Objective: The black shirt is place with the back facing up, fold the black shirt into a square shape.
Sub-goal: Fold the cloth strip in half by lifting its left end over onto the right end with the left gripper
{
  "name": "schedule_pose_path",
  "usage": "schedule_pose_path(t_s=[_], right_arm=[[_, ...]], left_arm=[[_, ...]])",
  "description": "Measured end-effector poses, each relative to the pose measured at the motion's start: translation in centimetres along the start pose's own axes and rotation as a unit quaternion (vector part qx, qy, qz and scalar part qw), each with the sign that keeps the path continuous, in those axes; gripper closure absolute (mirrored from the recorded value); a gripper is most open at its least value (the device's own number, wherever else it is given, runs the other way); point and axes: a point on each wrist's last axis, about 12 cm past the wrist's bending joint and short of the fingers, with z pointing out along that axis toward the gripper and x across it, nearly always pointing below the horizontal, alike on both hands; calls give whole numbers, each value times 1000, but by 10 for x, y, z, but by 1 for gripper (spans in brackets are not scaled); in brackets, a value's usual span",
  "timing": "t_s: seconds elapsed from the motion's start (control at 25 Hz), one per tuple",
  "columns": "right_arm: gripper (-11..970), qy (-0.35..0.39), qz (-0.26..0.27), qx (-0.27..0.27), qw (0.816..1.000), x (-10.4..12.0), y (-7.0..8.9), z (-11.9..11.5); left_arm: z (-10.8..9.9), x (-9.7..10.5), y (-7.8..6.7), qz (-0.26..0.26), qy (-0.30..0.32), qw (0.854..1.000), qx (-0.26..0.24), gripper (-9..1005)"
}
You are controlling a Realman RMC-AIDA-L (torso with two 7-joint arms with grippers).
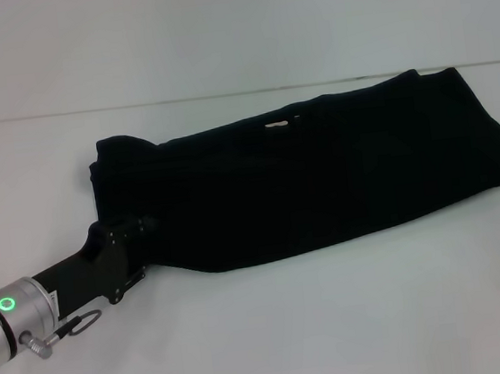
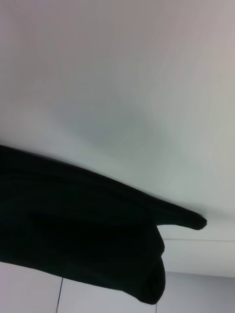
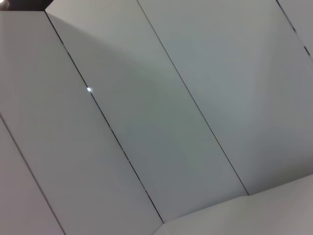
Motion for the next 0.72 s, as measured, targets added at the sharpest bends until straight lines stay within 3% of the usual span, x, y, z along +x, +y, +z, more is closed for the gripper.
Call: schedule_pose_path(t_s=[0.4, 0.72], right_arm=[[200, -4, -1, 0, 1000, -2, 0, 0], [201, -5, 0, -2, 1000, -2, 0, -1]], left_arm=[[-1, 0, 1, 5, 11, 1000, -17, 586], [-1, -4, -4, 28, 21, 999, -24, 885]])
